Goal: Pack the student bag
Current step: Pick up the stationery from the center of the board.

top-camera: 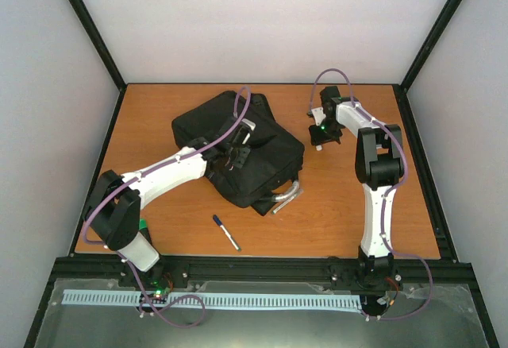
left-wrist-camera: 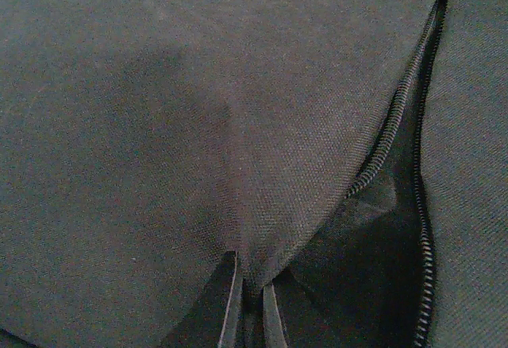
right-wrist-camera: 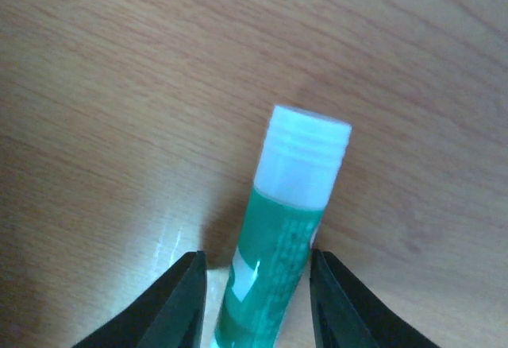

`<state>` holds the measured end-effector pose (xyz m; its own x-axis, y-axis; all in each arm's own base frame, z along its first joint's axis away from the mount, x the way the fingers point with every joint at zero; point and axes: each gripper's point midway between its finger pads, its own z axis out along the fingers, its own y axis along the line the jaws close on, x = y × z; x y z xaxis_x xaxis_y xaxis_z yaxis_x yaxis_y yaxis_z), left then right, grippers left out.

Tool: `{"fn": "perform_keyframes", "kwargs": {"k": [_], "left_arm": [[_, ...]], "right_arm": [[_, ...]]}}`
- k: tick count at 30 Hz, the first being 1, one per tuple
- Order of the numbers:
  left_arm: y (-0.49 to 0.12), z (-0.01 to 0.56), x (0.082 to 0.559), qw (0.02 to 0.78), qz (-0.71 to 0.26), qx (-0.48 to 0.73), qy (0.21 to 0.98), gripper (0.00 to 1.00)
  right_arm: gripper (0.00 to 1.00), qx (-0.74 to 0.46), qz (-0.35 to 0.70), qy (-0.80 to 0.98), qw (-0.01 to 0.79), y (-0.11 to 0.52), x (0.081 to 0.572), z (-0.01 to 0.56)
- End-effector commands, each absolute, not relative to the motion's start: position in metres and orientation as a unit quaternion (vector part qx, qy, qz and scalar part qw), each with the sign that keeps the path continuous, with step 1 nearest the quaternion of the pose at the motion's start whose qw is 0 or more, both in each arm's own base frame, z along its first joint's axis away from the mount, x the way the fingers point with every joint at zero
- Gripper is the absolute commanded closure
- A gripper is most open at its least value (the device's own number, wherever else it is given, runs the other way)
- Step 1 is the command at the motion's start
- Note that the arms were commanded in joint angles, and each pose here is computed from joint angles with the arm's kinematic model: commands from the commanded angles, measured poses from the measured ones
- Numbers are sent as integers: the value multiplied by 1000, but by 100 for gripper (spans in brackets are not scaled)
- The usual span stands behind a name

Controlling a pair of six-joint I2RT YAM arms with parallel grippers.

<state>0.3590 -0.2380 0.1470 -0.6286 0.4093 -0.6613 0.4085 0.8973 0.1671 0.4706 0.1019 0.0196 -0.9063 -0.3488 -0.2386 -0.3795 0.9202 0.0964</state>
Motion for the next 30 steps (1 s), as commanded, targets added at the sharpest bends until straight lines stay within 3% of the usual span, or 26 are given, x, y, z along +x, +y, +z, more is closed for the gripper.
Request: {"fn": "perform_keyframes", "kwargs": {"k": [1,3,5,13,19,30], "left_arm": [[-245,179,364,398,-26,212,892,99],[-246,179,364,398,-27,211,892,99],[-246,179,364,397,-27,211,893,99],[-246,179,363,397,-29,211,893,99],[-245,180,364,399,-25,211,892,99],[-243,179,365,398,-19,211,893,99]], "right_arm": [[54,-188,64,975,104,95,460,26],[46,-187,57,975,107,92,459,27],[46,-188,53,975,108,90,459,27],[64,-185,57,975,105,89,456,26],[84,-182,78,971,135,93,458,53],[89,-218,180,939,196,126,423,144]]}}
